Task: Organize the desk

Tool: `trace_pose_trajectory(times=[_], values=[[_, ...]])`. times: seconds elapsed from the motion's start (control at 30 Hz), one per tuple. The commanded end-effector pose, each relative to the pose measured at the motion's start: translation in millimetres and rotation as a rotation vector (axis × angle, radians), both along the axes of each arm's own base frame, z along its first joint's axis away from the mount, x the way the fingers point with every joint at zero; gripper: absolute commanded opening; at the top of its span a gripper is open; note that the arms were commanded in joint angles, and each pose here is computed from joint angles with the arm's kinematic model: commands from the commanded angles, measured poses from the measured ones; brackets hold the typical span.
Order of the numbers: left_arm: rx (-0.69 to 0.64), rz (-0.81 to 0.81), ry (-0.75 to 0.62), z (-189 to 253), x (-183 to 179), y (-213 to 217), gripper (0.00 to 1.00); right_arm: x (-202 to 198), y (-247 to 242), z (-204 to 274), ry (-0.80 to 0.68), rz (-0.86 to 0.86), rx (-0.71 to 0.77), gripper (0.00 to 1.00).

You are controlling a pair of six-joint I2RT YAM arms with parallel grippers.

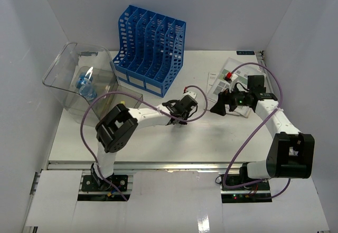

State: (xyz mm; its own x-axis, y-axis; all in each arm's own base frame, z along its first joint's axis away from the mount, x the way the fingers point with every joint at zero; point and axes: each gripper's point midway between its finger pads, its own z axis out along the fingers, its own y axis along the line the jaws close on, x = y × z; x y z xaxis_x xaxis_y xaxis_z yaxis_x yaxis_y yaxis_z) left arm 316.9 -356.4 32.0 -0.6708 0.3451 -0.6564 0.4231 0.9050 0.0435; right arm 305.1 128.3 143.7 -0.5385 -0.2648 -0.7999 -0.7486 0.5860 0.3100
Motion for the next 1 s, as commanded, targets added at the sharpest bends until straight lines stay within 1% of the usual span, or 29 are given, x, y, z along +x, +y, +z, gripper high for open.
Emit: trace_pose_trajectory(times=[0.0, 0.07, 0.17, 0.27, 0.37, 0.4, 0.5, 0.67, 0.8, 0.9, 0.97], values=[[-0.051, -0.005, -0.039, 63, -21, 27, 0.00, -4, 2, 1, -0.024, 0.022, 0.022, 0.90], [-0.038, 0.003, -0.050, 71, -29, 44, 0.00, -4, 3, 3, -0.033, 0.033, 0.030, 0.90], [-0.014, 0.028, -0.097, 98, -37, 76, 0.00, -9, 7, 5, -0.036, 0.060, 0.054, 0.90], [0.046, 0.080, -0.109, 107, -36, 109, 0.00, -10, 8, 3, -0.036, 0.068, 0.057, 0.90], [0.081, 0.157, -0.110, 117, -27, 154, 0.00, -10, 8, 4, -0.043, 0.069, 0.053, 0.90], [0.081, 0.160, -0.108, 118, -27, 156, 0.00, -10, 8, 4, -0.044, 0.069, 0.053, 0.90], [0.147, 0.245, -0.115, 121, -12, 205, 0.01, -10, 8, 4, -0.037, 0.072, 0.055, 0.90], [0.242, 0.319, -0.114, 112, 2, 241, 0.02, -11, 8, 8, -0.048, 0.073, 0.051, 0.90], [0.339, 0.402, -0.081, 88, 15, 274, 0.03, -11, 8, 11, -0.053, 0.077, 0.055, 0.90], [0.354, 0.440, -0.040, 72, 22, 291, 0.05, -12, 8, 12, -0.060, 0.079, 0.053, 0.90], [0.343, 0.446, -0.032, 67, 30, 293, 0.05, -12, 8, 13, -0.064, 0.081, 0.055, 0.90]])
